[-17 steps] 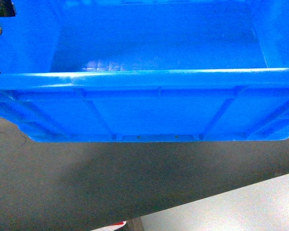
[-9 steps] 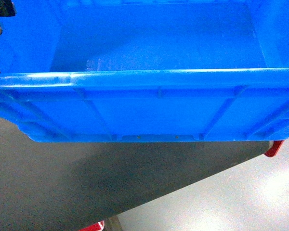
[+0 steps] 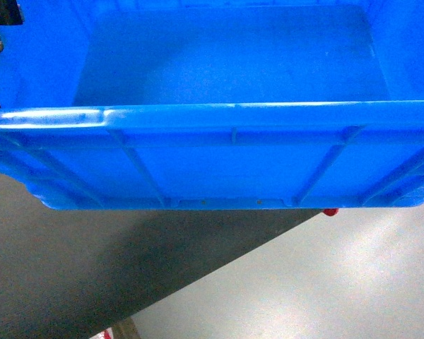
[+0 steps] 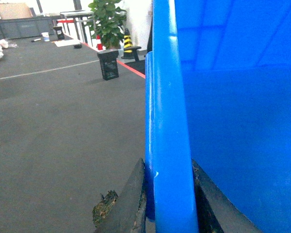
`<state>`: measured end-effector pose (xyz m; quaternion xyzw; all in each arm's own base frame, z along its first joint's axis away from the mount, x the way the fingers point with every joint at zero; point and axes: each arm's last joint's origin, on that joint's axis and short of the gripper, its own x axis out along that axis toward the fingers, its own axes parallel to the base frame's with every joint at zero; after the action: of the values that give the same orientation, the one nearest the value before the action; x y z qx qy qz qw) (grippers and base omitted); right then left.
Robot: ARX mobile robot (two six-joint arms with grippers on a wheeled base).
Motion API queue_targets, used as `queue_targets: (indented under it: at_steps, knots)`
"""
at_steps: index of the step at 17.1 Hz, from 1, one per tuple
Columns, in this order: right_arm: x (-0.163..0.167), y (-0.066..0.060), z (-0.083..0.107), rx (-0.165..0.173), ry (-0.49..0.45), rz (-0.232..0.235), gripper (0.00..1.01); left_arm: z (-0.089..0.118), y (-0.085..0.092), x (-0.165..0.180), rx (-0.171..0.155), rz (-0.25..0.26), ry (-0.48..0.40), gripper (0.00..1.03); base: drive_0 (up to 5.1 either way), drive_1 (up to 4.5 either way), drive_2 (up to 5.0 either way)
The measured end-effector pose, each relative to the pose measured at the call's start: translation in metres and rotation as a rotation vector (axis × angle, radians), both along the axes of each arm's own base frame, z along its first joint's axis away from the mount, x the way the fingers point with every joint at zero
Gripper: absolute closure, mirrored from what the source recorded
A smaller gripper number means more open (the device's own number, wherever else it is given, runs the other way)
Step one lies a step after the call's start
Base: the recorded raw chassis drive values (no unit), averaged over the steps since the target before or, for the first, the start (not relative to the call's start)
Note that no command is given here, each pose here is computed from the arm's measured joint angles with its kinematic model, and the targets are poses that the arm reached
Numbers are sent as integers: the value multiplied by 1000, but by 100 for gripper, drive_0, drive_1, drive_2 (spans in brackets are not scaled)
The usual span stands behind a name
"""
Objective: Place box next to blue box on left shelf
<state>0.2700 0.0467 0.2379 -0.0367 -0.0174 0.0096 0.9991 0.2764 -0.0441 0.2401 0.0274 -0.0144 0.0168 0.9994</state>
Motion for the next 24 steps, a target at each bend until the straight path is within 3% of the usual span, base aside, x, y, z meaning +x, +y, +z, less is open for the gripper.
queue_targets:
  at_steps: [24]
  knots:
    - [0,0,0,-1,1,0,81,0,0,0,0,0,-1,87,-147,-147,-147]
